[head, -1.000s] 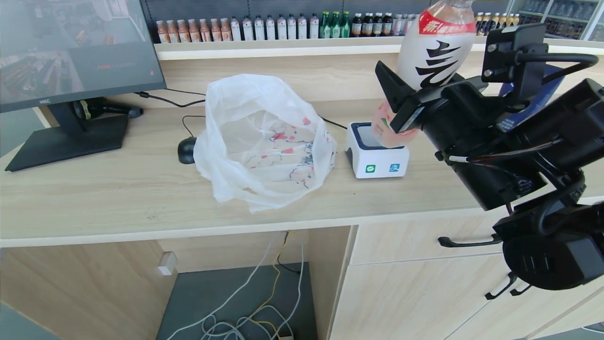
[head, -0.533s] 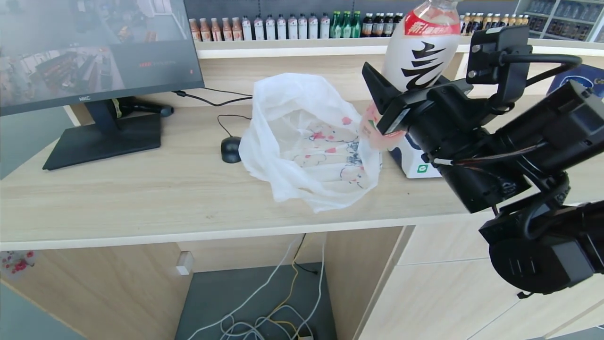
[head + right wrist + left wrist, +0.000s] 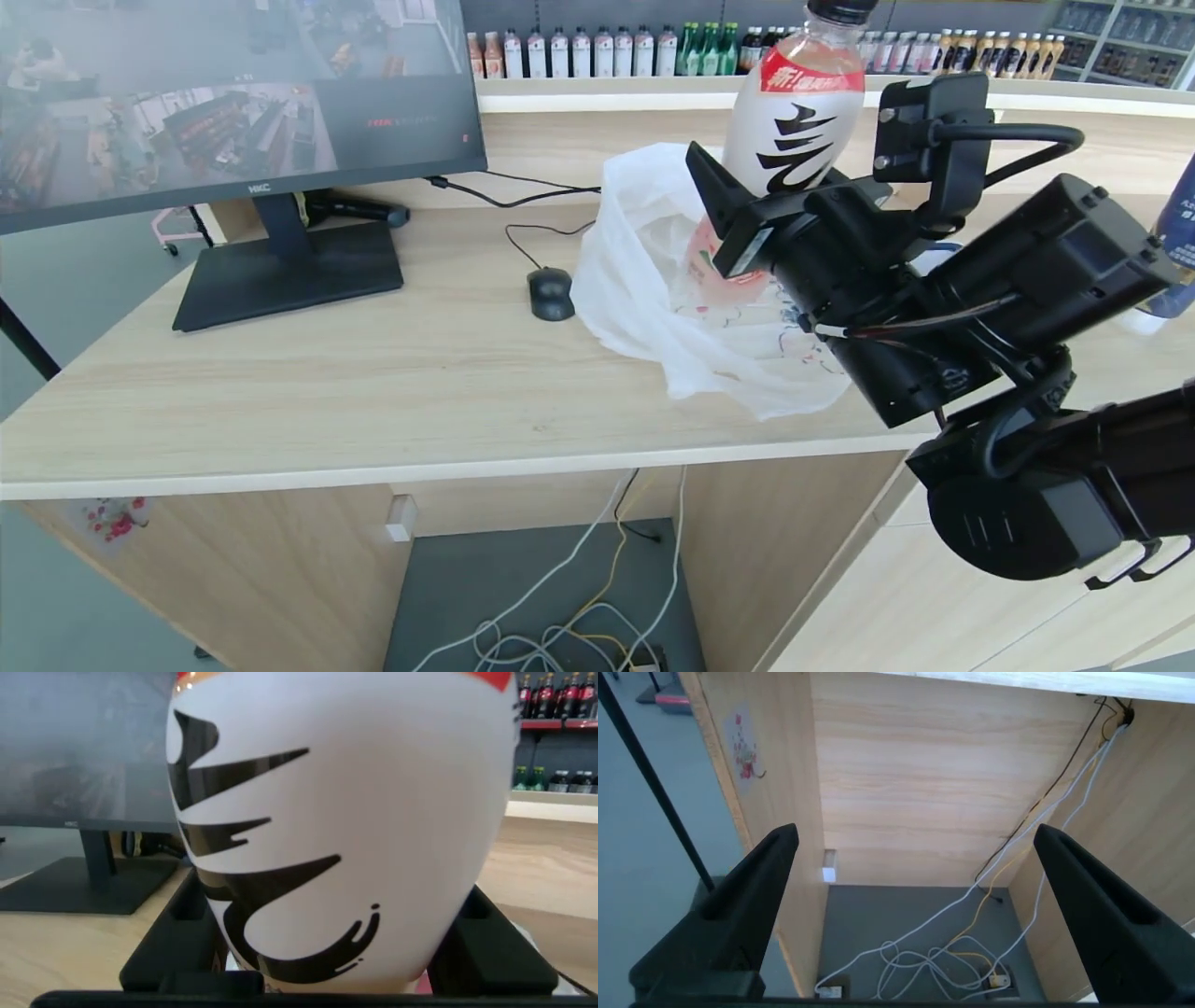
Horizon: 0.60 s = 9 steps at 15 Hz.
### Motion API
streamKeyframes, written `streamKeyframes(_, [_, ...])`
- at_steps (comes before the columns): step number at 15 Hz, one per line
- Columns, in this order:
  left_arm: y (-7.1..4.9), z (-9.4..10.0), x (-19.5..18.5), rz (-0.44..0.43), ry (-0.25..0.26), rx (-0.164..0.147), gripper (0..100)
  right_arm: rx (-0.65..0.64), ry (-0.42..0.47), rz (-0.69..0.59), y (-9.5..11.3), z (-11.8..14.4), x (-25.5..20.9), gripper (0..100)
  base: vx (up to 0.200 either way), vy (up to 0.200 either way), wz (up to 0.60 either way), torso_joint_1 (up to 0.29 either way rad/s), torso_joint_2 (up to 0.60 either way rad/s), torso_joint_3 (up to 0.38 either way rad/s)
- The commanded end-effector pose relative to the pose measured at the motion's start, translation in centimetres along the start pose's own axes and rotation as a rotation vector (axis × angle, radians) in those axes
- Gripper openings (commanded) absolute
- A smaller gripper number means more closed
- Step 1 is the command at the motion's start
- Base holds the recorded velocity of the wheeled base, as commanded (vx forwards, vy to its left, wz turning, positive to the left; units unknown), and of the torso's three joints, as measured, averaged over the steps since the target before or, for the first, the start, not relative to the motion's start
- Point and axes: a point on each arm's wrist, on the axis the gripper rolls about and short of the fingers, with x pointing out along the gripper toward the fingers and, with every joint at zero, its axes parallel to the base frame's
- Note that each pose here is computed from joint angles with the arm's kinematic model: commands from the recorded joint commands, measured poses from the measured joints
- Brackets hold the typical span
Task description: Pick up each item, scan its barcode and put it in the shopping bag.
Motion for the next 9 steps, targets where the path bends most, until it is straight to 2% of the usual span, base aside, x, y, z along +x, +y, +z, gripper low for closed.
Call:
streamKeyframes(1, [0.0, 0.0, 0.0, 0.001, 0.000, 0.000, 100, 0.006, 0.009, 0.008, 0.6, -0.4, 0.0, 0, 0.000, 0.000, 0.00, 0.000, 0.00, 0.000])
streamKeyframes(4, [0.0, 0.0, 0.0, 0.001, 0.001, 0.000, 100, 0.008, 0.033, -0.012, 0.5, -0.5, -0.6, 0, 0.000, 0.000, 0.00, 0.000, 0.00, 0.000])
streamKeyframes(9, [0.0, 0.0, 0.0, 0.001, 0.000, 0.002, 100, -0.006, 0.143, 0.004, 0.6, -1.8, -0.8, 0, 0.000, 0.000, 0.00, 0.000, 0.00, 0.000])
